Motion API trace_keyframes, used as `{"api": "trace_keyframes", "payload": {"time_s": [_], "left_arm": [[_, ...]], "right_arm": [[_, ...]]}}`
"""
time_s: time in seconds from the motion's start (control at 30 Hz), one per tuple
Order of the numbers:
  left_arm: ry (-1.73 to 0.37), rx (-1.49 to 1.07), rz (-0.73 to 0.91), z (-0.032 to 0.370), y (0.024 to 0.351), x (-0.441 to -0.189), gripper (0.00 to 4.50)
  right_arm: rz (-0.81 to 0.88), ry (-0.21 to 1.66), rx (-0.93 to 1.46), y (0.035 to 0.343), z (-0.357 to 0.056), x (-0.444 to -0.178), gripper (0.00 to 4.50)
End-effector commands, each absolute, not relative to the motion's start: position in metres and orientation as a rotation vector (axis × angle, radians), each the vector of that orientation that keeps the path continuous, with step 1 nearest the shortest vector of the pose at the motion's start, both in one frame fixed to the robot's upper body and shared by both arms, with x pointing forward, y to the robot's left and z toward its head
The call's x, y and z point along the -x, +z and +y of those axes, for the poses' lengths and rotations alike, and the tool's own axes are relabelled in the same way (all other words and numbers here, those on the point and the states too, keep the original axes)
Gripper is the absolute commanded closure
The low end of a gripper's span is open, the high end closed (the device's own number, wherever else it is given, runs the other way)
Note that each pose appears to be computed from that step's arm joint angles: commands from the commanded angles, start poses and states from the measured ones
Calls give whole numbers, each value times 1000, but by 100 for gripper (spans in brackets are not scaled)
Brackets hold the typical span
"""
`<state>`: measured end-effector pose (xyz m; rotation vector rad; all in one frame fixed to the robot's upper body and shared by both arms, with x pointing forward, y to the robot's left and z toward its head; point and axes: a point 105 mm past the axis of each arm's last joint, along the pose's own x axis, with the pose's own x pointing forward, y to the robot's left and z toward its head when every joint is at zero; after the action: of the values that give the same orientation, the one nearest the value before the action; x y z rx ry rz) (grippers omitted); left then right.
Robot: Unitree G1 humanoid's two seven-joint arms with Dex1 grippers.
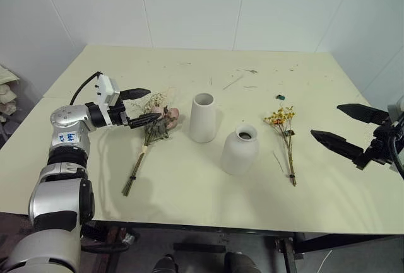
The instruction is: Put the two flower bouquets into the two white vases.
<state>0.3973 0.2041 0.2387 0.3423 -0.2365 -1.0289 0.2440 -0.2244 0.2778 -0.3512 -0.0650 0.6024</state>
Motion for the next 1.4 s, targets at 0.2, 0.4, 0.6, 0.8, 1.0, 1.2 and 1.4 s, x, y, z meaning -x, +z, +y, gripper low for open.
{"api": "trace_keyframes", "payload": {"time_s": [0.2,0.4,0.6,0.8,1.0,1.2,1.4], "left_arm": [[-1040,-339,-275,190,247,-401,0],[-1059,-335,-301,177,254,-403,0],[-923,-321,-273,191,272,-405,0],[-726,-408,113,209,241,-407,0],[-711,-404,244,206,233,-390,0],[-628,-390,392,204,224,-379,0],[-582,-366,540,205,211,-372,0]], "right_arm": [[-150,621,360,288,-212,-233,1],[-165,655,353,289,-204,-233,1],[-125,693,406,279,-210,-241,1],[-163,699,391,281,-215,-256,1],[-185,787,387,277,-200,-264,1],[-185,874,394,280,-196,-264,1],[-191,865,399,281,-196,-272,1]]}}
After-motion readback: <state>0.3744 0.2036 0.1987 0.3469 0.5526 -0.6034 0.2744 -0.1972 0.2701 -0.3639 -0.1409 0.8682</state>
